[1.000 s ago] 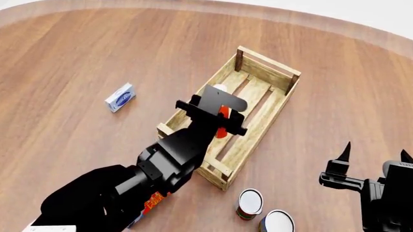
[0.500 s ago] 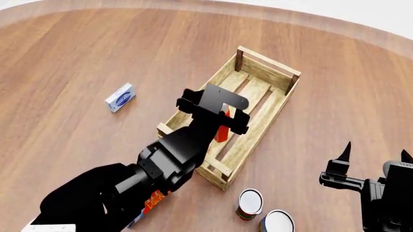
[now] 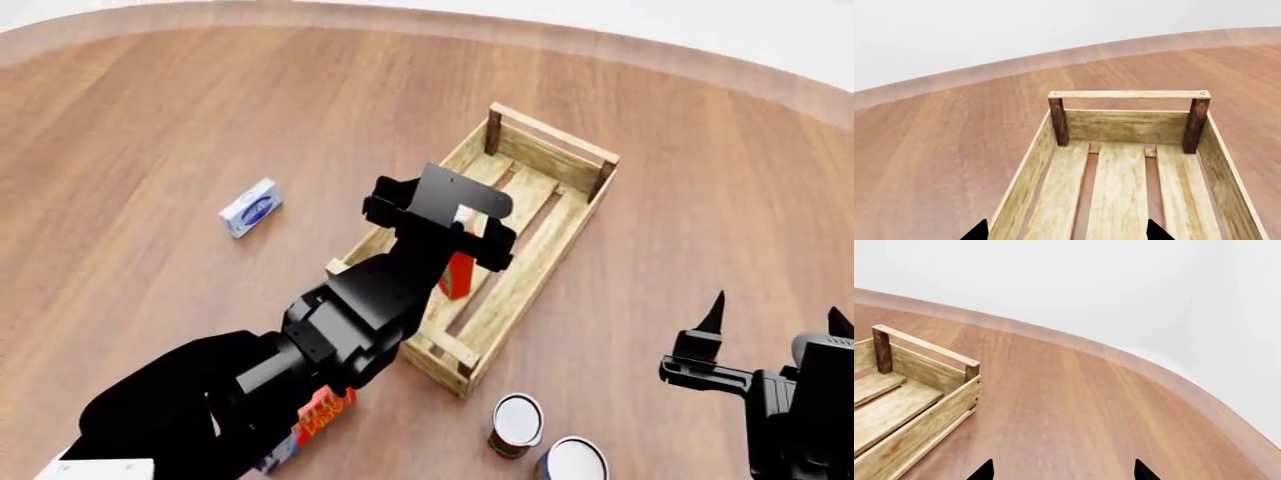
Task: Pick up the ketchup, and put it in the wooden tray.
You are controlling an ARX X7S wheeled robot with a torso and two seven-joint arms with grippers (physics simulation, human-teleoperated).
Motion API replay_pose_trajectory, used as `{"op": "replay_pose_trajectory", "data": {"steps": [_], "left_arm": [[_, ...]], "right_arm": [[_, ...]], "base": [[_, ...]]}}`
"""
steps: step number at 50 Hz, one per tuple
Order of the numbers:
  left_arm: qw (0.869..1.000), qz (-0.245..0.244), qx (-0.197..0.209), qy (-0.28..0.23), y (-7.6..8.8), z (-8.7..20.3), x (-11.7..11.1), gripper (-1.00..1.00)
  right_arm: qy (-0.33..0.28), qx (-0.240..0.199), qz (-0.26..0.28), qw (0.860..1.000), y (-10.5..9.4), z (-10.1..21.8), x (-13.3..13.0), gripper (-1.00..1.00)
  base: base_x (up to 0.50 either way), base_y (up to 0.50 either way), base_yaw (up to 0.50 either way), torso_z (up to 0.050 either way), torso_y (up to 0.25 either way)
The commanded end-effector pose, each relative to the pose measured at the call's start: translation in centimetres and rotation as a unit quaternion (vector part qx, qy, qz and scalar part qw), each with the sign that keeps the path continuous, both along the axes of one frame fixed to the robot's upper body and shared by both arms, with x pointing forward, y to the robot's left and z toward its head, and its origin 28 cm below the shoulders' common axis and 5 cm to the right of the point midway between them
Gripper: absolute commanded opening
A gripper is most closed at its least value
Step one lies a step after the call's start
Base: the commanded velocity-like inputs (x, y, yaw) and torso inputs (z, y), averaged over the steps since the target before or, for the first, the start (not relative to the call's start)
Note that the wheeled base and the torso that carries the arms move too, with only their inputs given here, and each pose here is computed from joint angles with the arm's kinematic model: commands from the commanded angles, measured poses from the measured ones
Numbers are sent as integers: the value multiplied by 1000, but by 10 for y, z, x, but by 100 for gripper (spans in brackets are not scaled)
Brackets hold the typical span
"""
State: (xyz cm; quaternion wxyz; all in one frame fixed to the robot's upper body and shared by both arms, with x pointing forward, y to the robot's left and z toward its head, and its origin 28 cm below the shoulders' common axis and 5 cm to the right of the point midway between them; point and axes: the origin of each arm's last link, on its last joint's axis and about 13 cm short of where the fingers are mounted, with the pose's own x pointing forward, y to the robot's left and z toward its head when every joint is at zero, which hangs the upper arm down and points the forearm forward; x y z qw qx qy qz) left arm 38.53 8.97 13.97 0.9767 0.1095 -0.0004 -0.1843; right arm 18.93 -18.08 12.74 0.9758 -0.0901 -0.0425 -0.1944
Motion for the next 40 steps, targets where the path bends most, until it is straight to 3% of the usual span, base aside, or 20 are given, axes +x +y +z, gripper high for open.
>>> {"op": "replay_pose_trajectory", "data": {"steps": [1,23,40], "left_arm": [[1000,-4,-4,3,-1,4,1,100],[1000,-18,-19,8,-4,17,3,100],[997,-42,-62,-15,-6,36,7,100]], "right_arm": [[-4,-1,3,1000,0,0,0,100],[-13,-6,4,1000,0,0,0,100],[-19,-6,8,1000,0,0,1,100]], "base": [[0,0,0,-5,129],[0,0,0,-6,133],[0,0,0,-6,131]]}}
